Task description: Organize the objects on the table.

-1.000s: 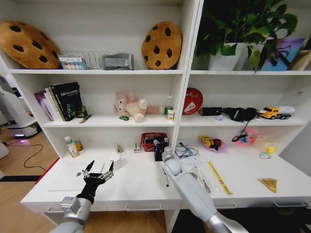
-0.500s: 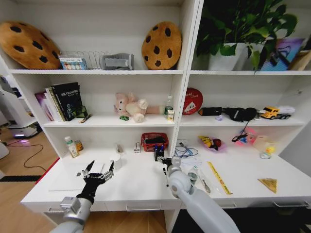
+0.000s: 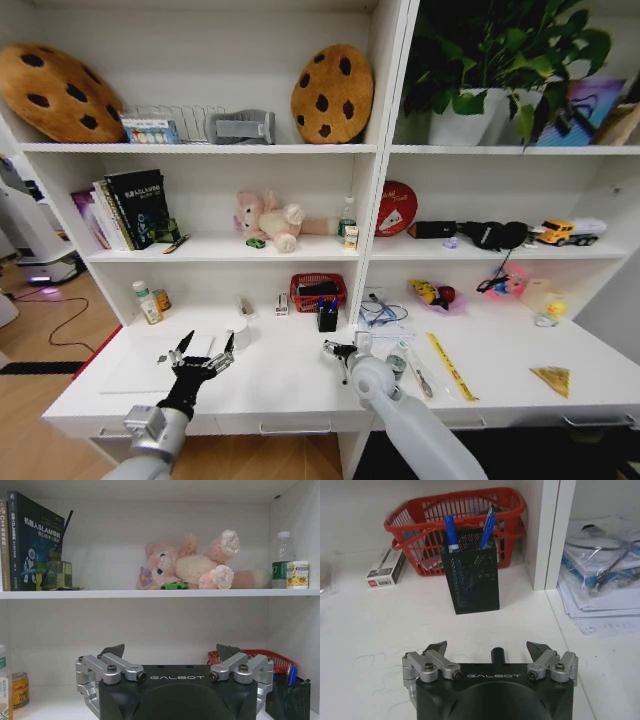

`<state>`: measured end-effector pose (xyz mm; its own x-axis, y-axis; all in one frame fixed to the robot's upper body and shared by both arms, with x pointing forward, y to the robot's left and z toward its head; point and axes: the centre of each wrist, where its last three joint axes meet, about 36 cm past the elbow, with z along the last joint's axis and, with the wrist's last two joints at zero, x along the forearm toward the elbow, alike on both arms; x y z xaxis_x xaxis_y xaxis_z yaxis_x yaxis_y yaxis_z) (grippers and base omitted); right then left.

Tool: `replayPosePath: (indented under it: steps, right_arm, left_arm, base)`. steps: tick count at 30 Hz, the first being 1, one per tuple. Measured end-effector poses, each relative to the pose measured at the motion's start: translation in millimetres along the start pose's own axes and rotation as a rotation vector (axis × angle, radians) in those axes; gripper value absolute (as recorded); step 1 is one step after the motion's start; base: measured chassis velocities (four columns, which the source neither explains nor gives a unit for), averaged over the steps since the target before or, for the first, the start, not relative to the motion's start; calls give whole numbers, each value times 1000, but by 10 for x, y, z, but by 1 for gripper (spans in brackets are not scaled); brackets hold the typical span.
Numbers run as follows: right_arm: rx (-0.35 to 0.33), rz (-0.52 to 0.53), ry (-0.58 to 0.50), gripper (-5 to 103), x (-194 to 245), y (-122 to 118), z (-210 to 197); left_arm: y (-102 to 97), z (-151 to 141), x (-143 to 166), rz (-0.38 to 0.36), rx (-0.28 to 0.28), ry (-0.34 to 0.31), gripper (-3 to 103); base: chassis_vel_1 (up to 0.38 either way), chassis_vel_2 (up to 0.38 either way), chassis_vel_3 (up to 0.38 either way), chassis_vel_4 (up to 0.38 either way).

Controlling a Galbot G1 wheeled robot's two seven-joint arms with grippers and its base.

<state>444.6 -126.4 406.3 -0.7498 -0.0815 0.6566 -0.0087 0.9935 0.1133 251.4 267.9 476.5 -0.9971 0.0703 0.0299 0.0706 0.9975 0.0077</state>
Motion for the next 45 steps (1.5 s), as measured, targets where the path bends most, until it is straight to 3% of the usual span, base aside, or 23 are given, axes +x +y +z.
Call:
replayPosePath:
  steps: [6, 18, 24, 28, 40, 45]
  right_arm:
    - [-7, 17, 38, 78, -182, 141, 32]
    - [0, 51, 55, 66, -264, 170, 38]
    - [-11, 60, 67, 55, -259, 168, 26]
    - [-19, 63, 73, 39, -262, 173, 38]
    - [-70, 72, 100, 35, -233, 129, 36]
    - [-75, 76, 105, 20, -215, 104, 65]
  left_arm:
    - [0, 0, 0, 0, 0, 0, 100]
    - [0, 0, 0, 0, 0, 0, 100]
    - [0, 0, 0, 0, 0, 0, 100]
    - [0, 0, 0, 0, 0, 0, 100]
    - [0, 0, 0, 0, 0, 0, 100]
    - [0, 0, 0, 0, 0, 0, 100]
  base:
    - [0, 0, 0, 0]
    - [0, 0, 0, 0]
    - [0, 0, 0, 0]
    - [0, 0, 0, 0]
    - [0, 0, 0, 0]
    - [0, 0, 0, 0]
